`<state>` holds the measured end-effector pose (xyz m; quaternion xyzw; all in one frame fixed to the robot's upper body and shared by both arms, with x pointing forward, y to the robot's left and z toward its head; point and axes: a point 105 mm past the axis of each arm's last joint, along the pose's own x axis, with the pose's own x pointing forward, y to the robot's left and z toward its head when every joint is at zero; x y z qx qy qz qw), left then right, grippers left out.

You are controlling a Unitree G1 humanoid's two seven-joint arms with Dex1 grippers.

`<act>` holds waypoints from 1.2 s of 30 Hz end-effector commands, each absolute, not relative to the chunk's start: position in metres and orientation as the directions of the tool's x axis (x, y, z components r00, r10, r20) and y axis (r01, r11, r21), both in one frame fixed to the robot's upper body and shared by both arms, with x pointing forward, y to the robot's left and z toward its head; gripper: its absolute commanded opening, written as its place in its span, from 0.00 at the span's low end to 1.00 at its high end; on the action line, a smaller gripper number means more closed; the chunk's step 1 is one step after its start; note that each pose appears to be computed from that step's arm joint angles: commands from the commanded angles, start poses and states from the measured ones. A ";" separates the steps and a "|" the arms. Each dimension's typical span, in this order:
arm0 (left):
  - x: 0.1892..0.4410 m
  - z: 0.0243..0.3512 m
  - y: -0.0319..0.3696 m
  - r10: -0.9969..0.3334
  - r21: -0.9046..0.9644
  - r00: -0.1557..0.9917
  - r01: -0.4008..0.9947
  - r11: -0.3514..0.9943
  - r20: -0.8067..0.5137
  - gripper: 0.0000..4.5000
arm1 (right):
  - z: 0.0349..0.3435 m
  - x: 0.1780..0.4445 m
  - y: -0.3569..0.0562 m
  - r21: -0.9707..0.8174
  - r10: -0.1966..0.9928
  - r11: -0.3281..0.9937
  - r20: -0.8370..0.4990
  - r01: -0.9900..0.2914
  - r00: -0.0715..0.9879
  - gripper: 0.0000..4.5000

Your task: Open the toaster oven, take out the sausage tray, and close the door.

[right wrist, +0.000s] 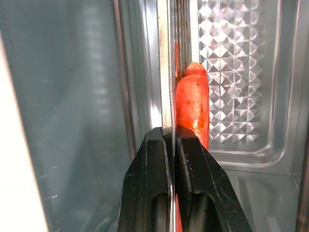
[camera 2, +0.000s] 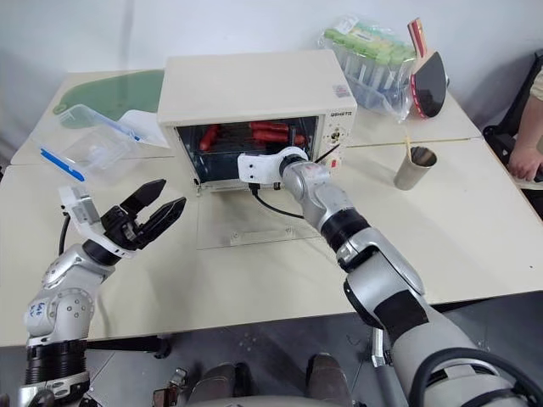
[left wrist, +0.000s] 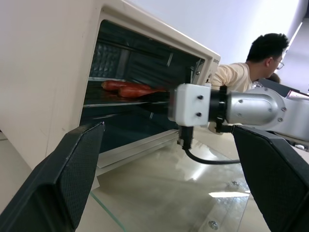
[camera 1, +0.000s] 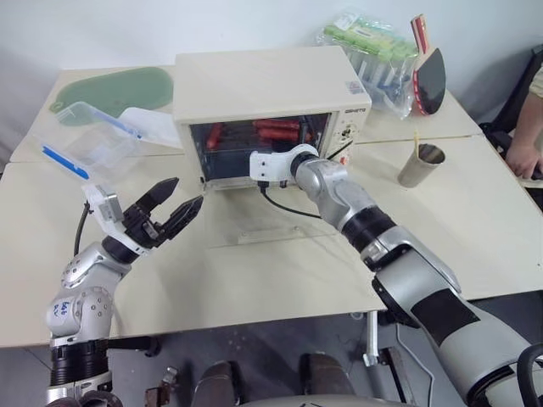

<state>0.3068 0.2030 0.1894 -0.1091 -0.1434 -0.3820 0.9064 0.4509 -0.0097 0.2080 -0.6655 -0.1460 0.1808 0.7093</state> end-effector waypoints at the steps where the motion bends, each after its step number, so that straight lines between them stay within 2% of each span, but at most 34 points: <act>1: 0.307 0.197 0.206 -0.664 -0.061 0.660 0.724 0.687 0.351 1.00 | 0.213 0.438 0.001 -1.000 0.491 0.024 0.002 -0.011 0.871 0.02; 6: 0.309 0.197 0.205 -0.672 -0.058 0.659 0.727 0.684 0.339 1.00 | 0.216 0.427 0.003 -0.999 0.500 0.022 0.032 0.024 0.865 0.02; 10: 0.309 0.192 0.203 -0.692 -0.070 0.660 0.737 0.672 0.292 1.00 | 0.207 0.412 0.005 -1.000 0.520 0.027 0.008 -0.007 0.854 0.02; 18: 0.303 0.203 0.214 -0.684 -0.086 0.648 0.744 0.663 0.335 1.00 | 0.202 0.386 0.002 -1.000 0.541 0.017 -0.002 -0.013 0.841 0.02; 36: 0.299 0.206 0.221 -0.675 -0.165 0.655 0.748 0.643 0.340 1.00 | 0.203 0.351 -0.010 -0.999 0.581 -0.018 0.024 0.042 0.814 0.02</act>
